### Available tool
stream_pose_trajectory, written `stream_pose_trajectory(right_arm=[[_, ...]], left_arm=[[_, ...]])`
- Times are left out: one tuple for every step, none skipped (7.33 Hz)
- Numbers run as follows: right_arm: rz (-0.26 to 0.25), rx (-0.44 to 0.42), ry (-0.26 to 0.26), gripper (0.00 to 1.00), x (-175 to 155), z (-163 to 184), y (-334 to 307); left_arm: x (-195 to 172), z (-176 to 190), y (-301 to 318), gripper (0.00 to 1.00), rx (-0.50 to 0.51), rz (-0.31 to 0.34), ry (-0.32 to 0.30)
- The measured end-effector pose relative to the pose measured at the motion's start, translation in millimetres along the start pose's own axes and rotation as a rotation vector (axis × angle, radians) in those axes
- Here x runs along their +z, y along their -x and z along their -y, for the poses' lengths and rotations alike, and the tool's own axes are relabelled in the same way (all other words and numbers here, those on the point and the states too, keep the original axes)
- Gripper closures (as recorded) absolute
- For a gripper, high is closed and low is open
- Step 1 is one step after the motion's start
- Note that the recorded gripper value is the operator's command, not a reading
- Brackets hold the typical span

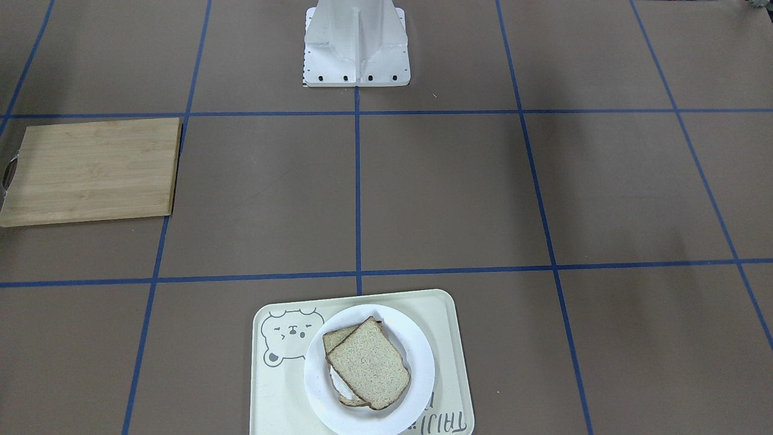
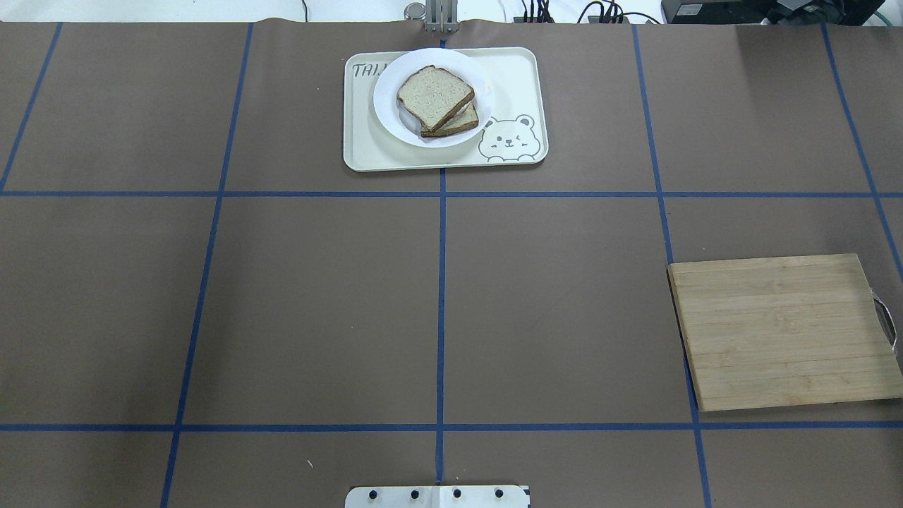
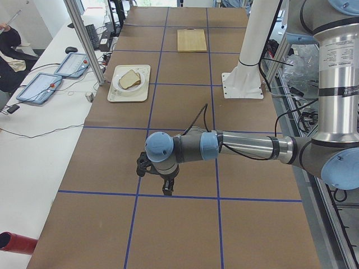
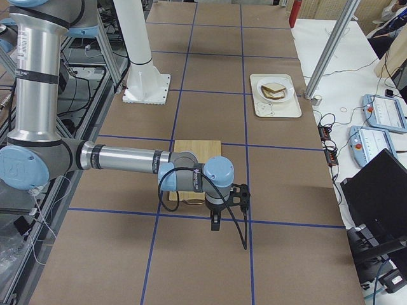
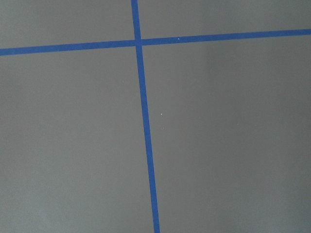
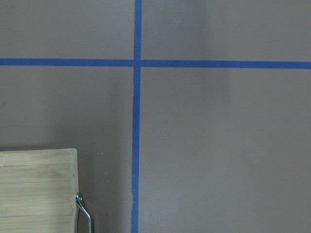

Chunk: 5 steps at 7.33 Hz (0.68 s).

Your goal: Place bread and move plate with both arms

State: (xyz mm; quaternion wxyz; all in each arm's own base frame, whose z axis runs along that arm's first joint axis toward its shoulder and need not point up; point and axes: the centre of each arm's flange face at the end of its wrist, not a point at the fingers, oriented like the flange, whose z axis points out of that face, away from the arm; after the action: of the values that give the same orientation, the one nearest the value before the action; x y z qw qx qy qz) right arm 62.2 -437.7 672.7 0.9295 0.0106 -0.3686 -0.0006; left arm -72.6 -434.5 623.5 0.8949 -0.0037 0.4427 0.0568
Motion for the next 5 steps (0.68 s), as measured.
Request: stream_pose_trajectory(right_arm=[[0.000,0.000,0.000,0.00,0.0,0.1,0.0],[0.000,0.000,0.000,0.00,0.0,0.0,0.0],[0.000,0.001,0.000,0.00,0.2,-0.3,-0.2],[0.000,0.001,0.001,0.00,0.3,-0.6,-0.3],[0.000,0.001,0.001,0.00,0.4,-0.6,-0.3]], left_arm=[[-0.2,-0.6,0.6,0.01,-0.001,0.000,-0.001],[-1.1,-1.3,1.4,0.01,-0.003,0.000,-0.003],[-2.5,-2.0,2.5,0.01,-0.005,0.000,-0.006],[-3.3,-2.5,3.5,0.01,-0.008,0.000,-0.008],[-3.7,-2.9,4.3,0.01,-0.009,0.005,-0.007]])
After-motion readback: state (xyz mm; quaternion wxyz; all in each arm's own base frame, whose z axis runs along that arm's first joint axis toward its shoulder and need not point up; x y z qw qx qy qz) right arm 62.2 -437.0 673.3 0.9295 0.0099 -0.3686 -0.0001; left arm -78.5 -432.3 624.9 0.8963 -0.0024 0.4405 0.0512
